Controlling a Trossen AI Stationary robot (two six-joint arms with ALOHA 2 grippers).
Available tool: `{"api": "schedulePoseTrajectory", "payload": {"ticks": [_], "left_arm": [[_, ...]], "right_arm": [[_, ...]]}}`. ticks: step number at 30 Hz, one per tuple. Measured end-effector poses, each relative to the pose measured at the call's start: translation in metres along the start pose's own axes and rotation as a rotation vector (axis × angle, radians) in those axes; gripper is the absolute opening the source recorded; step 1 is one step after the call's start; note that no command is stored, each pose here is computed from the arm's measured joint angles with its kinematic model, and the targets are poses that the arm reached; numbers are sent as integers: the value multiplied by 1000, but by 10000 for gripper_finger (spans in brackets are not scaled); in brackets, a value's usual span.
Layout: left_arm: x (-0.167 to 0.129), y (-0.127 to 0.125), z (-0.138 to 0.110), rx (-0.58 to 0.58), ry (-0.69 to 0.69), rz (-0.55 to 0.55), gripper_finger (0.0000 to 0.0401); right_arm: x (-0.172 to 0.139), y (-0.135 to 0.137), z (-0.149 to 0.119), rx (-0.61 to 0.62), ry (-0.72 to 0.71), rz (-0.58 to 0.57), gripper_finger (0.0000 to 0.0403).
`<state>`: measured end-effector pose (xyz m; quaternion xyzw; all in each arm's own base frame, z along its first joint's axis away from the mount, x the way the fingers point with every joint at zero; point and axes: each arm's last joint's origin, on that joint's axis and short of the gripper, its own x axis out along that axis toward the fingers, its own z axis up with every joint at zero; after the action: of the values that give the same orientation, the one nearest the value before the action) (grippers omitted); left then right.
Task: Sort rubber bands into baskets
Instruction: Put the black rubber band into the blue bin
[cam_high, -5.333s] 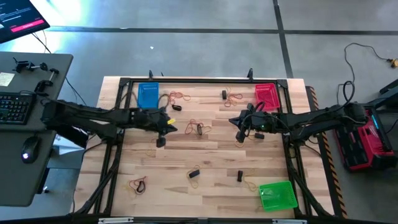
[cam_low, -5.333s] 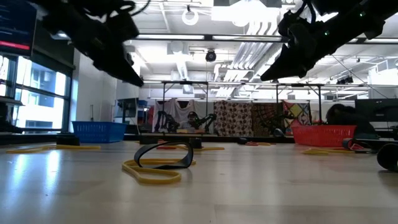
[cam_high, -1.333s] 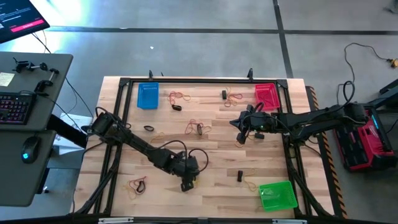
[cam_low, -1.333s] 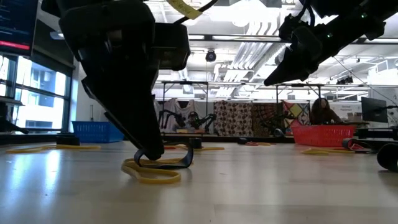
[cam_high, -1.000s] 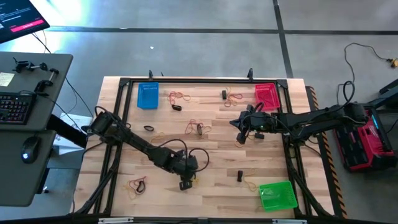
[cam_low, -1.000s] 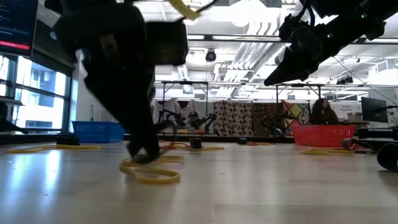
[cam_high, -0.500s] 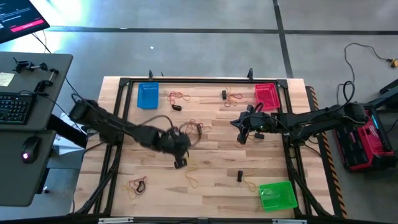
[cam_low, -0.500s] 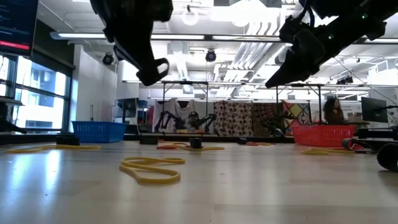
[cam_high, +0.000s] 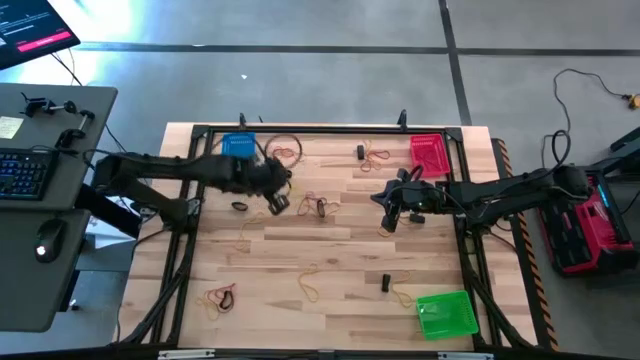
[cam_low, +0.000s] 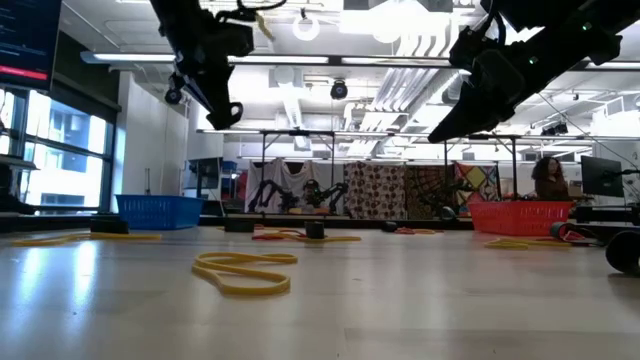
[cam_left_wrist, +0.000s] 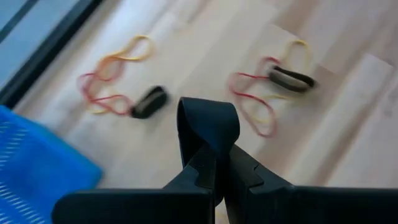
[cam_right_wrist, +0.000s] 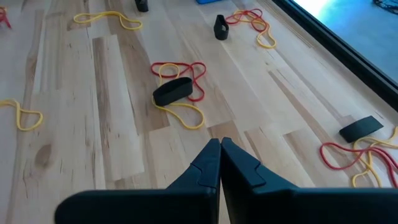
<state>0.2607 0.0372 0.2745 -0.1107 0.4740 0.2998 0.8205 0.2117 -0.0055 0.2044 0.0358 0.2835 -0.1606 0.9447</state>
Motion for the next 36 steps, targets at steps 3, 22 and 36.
{"api": "schedulePoseTrajectory", "payload": {"ticks": [3,22,36], "left_arm": [[3,17,6,-30,0,32,1],[51,114,-14,-245,180,186,0],[76,182,-22,-377,274,185,0]], "right_arm": [[0,0,0,0,-1,0,0],[0,-1,0,0,-5,-24,0],[0,-1,0,26,-5,-24,0]]}}
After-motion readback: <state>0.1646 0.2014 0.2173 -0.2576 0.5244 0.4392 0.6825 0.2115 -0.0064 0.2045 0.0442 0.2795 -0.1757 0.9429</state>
